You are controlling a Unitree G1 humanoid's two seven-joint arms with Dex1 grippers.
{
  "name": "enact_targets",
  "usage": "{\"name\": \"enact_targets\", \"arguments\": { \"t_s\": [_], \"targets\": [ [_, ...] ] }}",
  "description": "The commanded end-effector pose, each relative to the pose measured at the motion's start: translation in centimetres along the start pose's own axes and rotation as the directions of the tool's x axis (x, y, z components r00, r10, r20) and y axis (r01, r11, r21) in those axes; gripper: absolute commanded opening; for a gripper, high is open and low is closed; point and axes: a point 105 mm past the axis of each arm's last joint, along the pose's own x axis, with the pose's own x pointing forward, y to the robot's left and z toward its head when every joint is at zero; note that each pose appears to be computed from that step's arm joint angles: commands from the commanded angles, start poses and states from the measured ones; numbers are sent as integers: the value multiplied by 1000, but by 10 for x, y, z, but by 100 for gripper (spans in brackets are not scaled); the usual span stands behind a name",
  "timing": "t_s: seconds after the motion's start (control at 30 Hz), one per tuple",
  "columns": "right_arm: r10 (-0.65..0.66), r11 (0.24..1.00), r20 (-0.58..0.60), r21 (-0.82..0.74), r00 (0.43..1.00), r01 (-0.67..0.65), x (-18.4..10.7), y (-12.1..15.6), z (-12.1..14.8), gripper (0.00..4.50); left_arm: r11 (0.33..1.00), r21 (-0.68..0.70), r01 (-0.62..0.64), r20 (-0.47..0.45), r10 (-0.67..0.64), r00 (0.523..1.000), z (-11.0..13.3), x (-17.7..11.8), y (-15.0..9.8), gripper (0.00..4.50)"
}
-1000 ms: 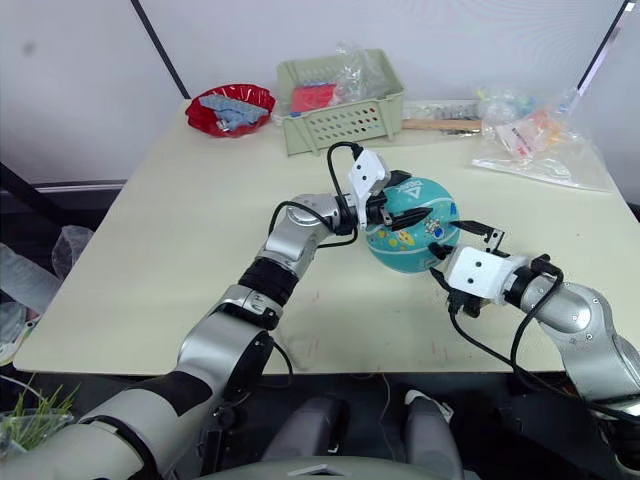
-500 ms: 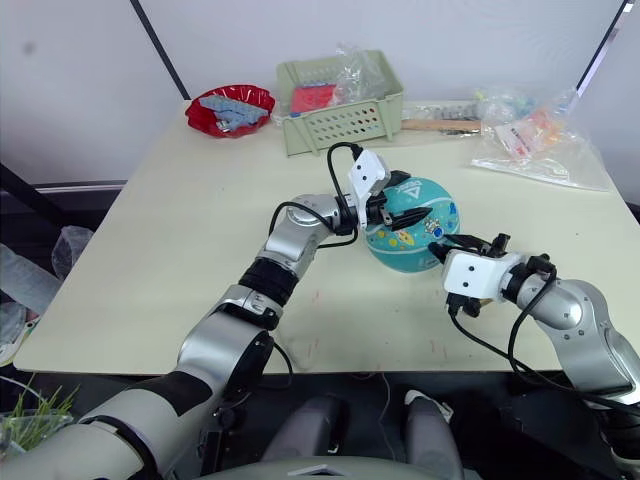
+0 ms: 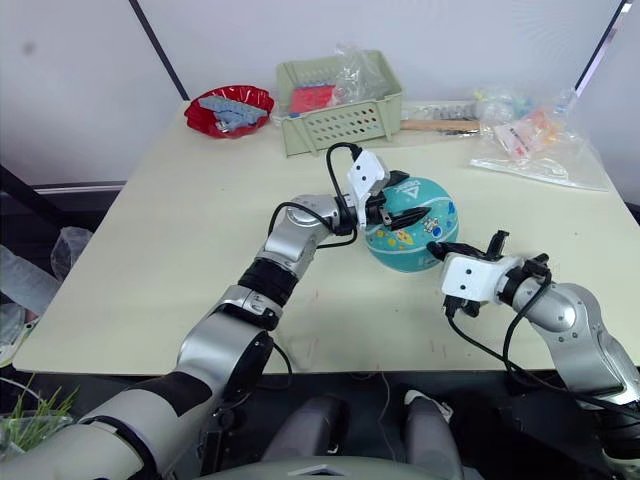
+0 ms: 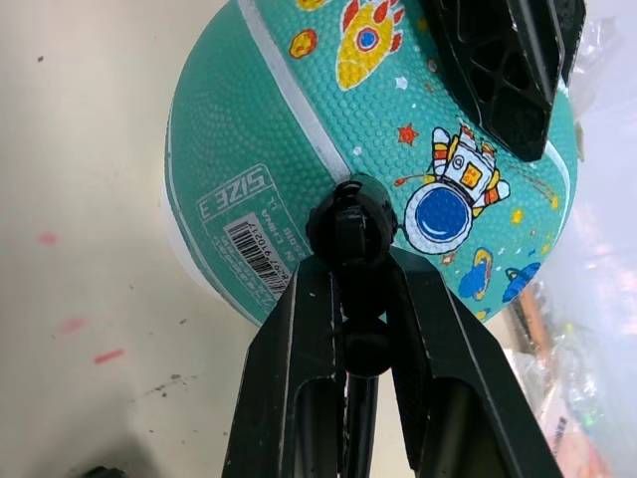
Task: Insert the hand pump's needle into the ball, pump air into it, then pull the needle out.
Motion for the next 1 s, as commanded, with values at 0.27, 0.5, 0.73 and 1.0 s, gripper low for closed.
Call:
{"name": "enact_targets", "arguments": {
  "t_s": [0.27, 0.5, 0.73, 1.0],
  "targets": [
    [-69, 996, 111, 55, 991, 63, -23, -25, 29, 9, 999, -31, 16, -203, -22, 979, -60, -1, -19, 450],
    [-48, 997, 124, 67, 991, 39, -35, -30, 44, 9, 1000, -10, 23, -241, -25, 970, -71, -2, -25, 450],
    [-52, 996, 119, 75, 991, 43, -41, -33, 48, 9, 1000, -11, 17, -251, -19, 968, -75, -3, -25, 450],
    [-8, 995, 117, 98, 993, -4, -47, -28, 57, 9, 988, 138, 62, -349, -10, 937, -94, -3, -33, 450]
  ]
}}
